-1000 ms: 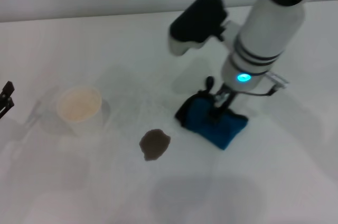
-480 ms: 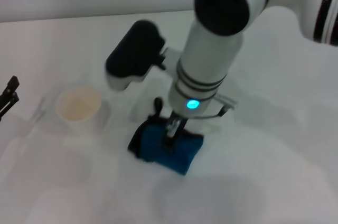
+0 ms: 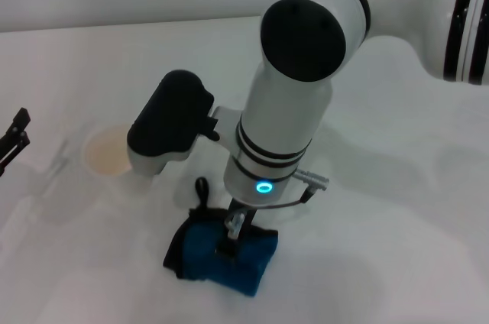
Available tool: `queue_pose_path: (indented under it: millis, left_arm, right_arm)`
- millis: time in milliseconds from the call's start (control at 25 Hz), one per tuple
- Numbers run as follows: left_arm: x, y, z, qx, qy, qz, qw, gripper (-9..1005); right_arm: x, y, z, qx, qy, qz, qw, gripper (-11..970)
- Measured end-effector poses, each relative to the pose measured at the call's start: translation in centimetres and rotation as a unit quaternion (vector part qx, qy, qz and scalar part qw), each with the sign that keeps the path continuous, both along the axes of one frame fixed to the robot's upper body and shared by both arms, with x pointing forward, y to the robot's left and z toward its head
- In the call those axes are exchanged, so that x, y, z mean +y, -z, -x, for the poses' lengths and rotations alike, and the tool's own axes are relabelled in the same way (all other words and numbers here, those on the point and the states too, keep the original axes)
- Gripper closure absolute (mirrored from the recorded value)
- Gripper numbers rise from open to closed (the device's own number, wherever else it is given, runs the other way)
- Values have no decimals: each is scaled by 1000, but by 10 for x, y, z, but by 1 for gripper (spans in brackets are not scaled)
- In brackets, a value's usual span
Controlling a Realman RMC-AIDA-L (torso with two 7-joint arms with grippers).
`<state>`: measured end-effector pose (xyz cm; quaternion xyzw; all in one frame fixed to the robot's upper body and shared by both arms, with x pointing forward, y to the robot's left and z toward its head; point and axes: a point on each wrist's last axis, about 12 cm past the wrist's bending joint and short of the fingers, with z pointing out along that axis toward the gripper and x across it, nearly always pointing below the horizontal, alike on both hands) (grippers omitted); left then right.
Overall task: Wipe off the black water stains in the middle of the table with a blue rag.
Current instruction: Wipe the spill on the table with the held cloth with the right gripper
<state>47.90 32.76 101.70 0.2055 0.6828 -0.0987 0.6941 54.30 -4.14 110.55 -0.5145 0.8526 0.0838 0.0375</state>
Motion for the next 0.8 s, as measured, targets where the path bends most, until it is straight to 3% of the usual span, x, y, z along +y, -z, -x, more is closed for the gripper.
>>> queue_pose_path:
  millis: [520, 800]
  left_arm:
    - [1, 2, 3, 3, -3, 1, 1000, 124]
    - [1, 2, 3, 3, -3, 1, 1000, 125]
  right_arm:
    - [-28, -3, -48, -81, 61, 33, 994, 871]
    - [-29, -1, -48, -80, 61, 31, 994, 871]
